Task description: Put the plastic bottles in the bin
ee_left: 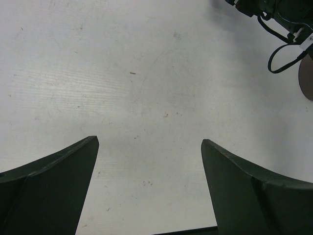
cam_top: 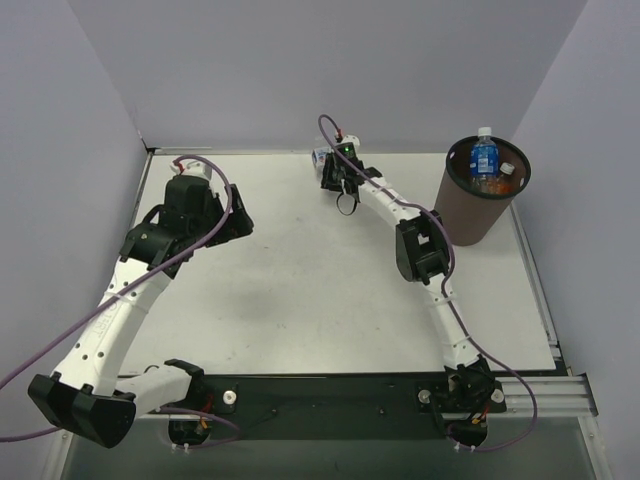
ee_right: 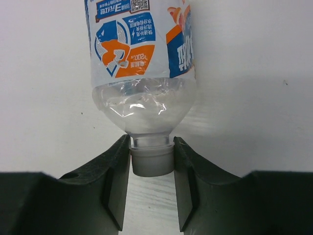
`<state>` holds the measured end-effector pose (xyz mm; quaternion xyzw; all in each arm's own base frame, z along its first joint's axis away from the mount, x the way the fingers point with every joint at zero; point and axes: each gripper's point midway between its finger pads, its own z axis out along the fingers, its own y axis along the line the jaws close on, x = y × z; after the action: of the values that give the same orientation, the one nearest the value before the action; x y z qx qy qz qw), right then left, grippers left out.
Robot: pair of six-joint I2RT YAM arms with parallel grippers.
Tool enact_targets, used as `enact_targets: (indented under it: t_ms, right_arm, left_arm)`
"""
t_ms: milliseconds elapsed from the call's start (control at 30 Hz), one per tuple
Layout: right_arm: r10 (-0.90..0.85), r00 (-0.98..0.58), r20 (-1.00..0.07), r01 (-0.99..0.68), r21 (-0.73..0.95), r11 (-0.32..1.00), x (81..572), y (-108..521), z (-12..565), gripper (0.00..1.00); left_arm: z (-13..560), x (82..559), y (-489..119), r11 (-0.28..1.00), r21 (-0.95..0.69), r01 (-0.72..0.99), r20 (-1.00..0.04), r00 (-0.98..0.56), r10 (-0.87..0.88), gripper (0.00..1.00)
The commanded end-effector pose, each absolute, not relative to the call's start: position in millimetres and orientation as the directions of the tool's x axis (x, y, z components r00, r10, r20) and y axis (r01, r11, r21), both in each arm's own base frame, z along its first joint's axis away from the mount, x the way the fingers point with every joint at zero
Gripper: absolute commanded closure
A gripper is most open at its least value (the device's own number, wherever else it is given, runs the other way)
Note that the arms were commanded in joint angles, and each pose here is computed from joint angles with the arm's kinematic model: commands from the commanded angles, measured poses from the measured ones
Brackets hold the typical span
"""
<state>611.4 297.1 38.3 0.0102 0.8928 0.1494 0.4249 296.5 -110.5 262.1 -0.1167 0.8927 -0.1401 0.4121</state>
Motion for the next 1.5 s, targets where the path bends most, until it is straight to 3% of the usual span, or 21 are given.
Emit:
enact_targets:
  t_ms: [0, 167, 300, 533, 633, 733, 767, 833, 867, 967, 1067, 1233, 1367, 1467]
  right_arm:
    - [0.168, -0.551, -0.817, -0.148, 0.294, 0.944, 605.6, 295.9, 120.4, 0.86]
    - [0.171, -0.6, -0.782, -0.154, 0.322, 0.934, 575.4, 283.5, 152.3, 0.9]
    - [0.191, -0.615, -0.765, -0.187, 0.377, 0.907, 531.9, 272.3, 209.6, 0.92]
    - [0.206, -0.749, -0.63, -0.176, 0.489, 0.854, 443.8, 244.5, 258.7, 0.95]
    - [0.227, -0.785, -0.577, -0.151, 0.533, 0.832, 408.8, 227.8, 273.9, 0.95]
    - [0.217, -0.835, -0.506, -0.123, 0.556, 0.822, 371.7, 213.8, 282.3, 0.94]
    - [0.207, -0.854, -0.477, -0.122, 0.572, 0.811, 361.9, 211.4, 284.1, 0.94]
    - [0.176, -0.892, -0.416, -0.109, 0.576, 0.81, 334.3, 205.3, 286.3, 0.94]
    - [0.165, -0.902, -0.399, -0.108, 0.58, 0.807, 325.3, 203.4, 287.6, 0.94]
    - [0.135, -0.933, -0.333, -0.1, 0.601, 0.793, 291.7, 199.0, 289.2, 0.94]
    - [0.117, -0.956, -0.269, -0.086, 0.639, 0.765, 263.0, 197.7, 293.9, 0.94]
    - [0.08, -0.976, -0.201, -0.077, 0.668, 0.741, 227.7, 195.0, 299.8, 0.94]
    - [0.051, -0.985, -0.167, -0.076, 0.672, 0.737, 211.5, 191.6, 300.5, 0.94]
    - [0.032, -0.989, -0.147, -0.078, 0.684, 0.726, 203.6, 193.1, 302.1, 0.95]
  left_arm:
    - [282.3, 309.0, -120.6, 0.916, -0.4, -0.04, -0.728, -0.592, -0.344, 0.03]
    - [281.3, 314.2, -126.7, 0.914, -0.405, -0.005, -0.737, -0.591, -0.329, 0.03]
    - [288.5, 329.1, -134.7, 0.907, -0.418, 0.044, -0.764, -0.558, -0.325, 0.03]
    - [314.7, 363.4, -159.9, 0.885, -0.412, 0.216, -0.85, -0.441, -0.288, 0.03]
    - [337.3, 373.1, -170.8, 0.887, -0.291, 0.358, -0.938, -0.288, -0.191, 0.03]
    - [350.4, 372.8, -178.8, 0.888, -0.07, 0.454, -0.996, -0.085, -0.035, 0.03]
    - [364.7, 370.9, -184.6, 0.861, 0.079, 0.503, -0.997, 0.059, 0.057, 0.03]
    - [365.7, 357.9, -208.1, 0.771, 0.253, 0.584, -0.967, 0.187, 0.175, 0.03]
    - [360.1, 349.5, -223.0, 0.658, 0.424, 0.622, -0.905, 0.305, 0.296, 0.02]
    - [346.1, 333.6, -254.7, 0.454, 0.634, 0.626, -0.772, 0.472, 0.426, 0.02]
    - [357.8, 331.5, -266.5, 0.431, 0.674, 0.6, -0.739, 0.545, 0.397, 0.03]
    - [353.9, 305.8, -298.5, 0.234, 0.759, 0.608, -0.649, 0.678, 0.345, 0.03]
    - [332.5, 284.3, -311.7, 0.069, 0.741, 0.668, -0.645, 0.68, 0.349, 0.03]
    - [326.7, 272.1, -317.5, 0.022, 0.73, 0.684, -0.649, 0.682, 0.338, 0.02]
